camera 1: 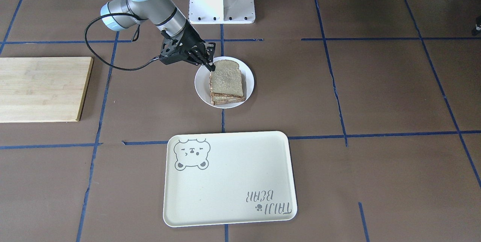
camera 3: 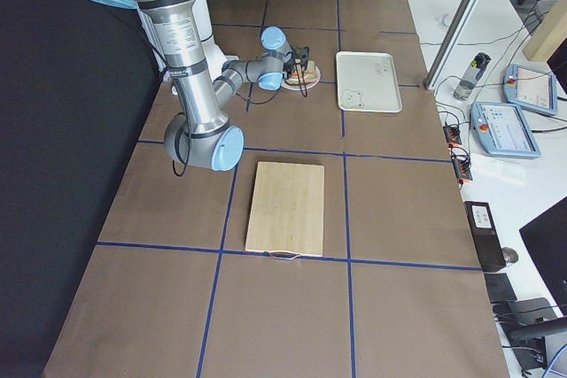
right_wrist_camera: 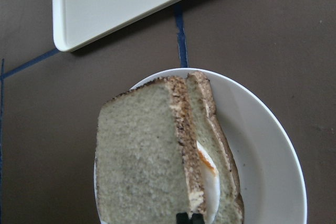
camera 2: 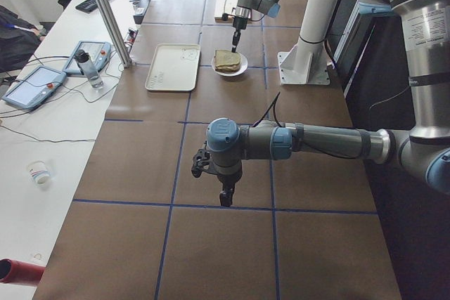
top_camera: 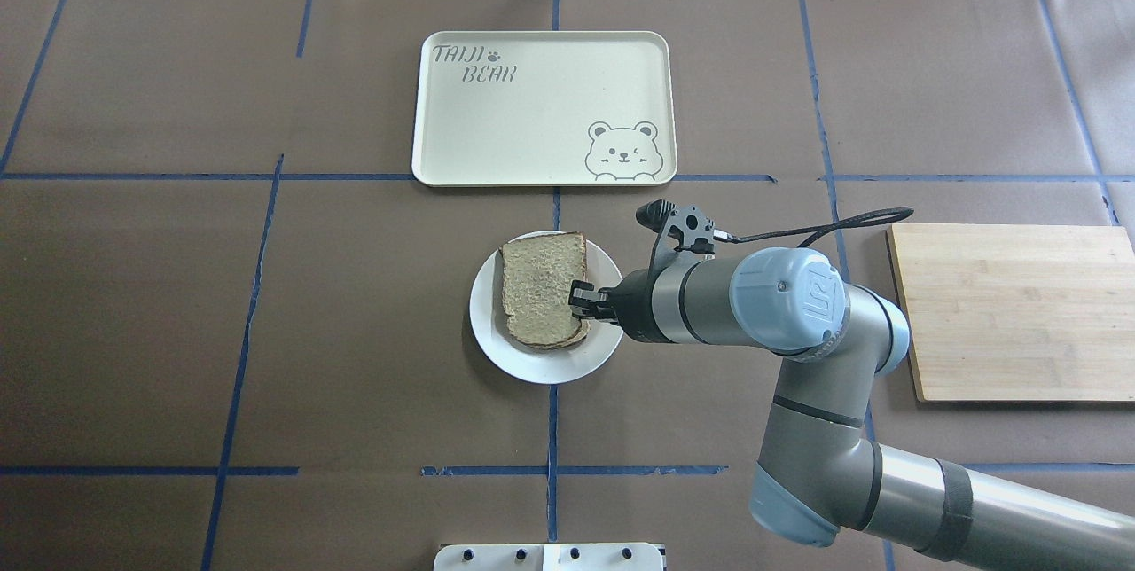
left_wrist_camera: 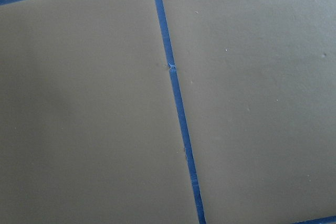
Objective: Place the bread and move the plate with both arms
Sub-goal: 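Lower the bread onto the egg toast and open the right gripper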
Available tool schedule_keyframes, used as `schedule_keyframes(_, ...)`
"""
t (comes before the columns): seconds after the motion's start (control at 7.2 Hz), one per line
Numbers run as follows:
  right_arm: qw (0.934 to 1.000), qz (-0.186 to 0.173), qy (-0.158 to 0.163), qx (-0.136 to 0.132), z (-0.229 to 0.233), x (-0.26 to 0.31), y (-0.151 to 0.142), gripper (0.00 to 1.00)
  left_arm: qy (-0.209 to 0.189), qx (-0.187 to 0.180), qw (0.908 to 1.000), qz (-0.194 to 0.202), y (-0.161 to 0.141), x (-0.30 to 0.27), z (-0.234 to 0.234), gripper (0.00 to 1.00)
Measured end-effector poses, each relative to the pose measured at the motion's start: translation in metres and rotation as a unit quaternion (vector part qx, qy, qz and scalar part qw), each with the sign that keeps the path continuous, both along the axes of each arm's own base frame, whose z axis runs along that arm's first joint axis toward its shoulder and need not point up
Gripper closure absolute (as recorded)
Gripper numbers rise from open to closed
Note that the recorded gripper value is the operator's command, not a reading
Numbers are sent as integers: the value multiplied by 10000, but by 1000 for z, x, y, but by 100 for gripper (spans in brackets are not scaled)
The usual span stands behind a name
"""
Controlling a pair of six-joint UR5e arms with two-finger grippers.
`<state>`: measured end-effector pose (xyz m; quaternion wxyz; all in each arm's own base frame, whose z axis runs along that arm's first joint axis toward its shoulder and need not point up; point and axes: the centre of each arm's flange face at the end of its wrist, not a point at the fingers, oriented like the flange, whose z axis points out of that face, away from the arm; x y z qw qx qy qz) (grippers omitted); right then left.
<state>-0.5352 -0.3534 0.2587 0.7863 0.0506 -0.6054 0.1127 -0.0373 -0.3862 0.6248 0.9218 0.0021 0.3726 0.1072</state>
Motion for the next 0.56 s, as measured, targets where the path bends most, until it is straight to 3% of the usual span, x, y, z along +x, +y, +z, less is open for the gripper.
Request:
schedule_keyframes(0.42, 9999, -20, 104, -24, 10, -5, 1, 100, 4, 9, 10000, -2, 0, 0, -1, 0)
schedule_keyframes(0.56, 9999, -23, 112, -26, 11, -6, 1, 93, 4, 13, 10000, -5, 0, 0, -1, 0)
